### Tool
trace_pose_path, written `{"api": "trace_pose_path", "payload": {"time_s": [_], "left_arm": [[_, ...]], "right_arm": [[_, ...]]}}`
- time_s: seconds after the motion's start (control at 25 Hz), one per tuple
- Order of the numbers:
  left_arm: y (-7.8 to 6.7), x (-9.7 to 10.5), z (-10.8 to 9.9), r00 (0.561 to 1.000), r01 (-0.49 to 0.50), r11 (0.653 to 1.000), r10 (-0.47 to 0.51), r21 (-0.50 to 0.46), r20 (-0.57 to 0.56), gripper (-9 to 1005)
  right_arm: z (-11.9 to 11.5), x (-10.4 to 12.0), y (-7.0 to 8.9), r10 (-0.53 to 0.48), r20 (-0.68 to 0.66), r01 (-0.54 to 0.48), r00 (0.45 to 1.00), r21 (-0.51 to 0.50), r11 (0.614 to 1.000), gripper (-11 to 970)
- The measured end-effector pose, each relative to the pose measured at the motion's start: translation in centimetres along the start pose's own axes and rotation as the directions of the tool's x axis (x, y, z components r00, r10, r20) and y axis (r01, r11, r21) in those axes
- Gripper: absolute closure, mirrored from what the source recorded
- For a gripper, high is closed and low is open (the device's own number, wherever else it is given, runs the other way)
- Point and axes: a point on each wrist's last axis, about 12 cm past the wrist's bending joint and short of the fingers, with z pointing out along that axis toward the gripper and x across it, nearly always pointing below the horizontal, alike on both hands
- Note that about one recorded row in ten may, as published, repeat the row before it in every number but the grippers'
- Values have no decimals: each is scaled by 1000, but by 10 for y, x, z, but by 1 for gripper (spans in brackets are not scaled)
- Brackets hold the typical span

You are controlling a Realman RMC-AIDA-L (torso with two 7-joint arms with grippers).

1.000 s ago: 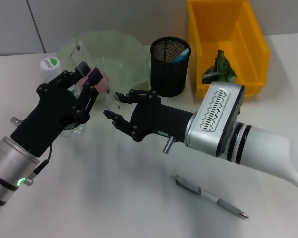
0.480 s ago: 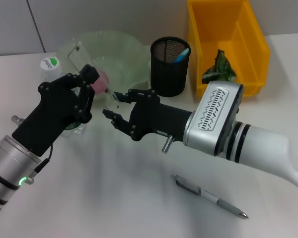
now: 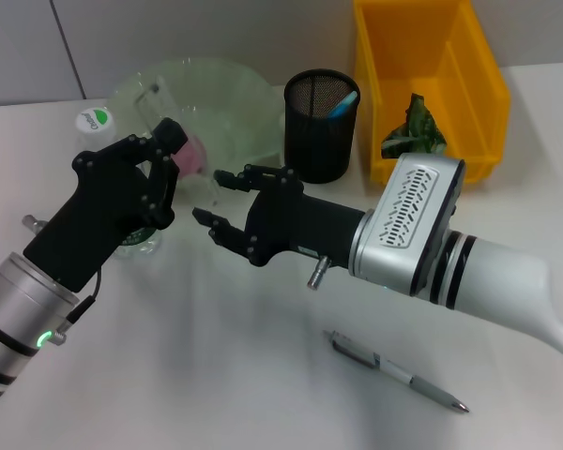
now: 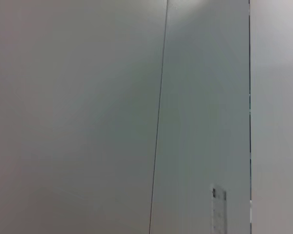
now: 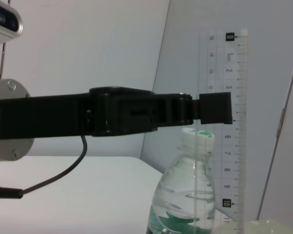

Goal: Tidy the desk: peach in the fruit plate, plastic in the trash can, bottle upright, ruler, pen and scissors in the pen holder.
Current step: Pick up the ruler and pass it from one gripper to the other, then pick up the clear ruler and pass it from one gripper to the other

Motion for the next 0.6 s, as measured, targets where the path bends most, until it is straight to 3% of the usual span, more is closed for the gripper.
{"api": "trace_pose_path", "payload": {"time_s": [0.6], "left_arm": [[1, -2, -1, 1000, -8, 1000, 8, -1, 17, 965]], "right_arm": [[-3, 1, -2, 24, 11, -24, 1000, 13, 1000, 240]]}}
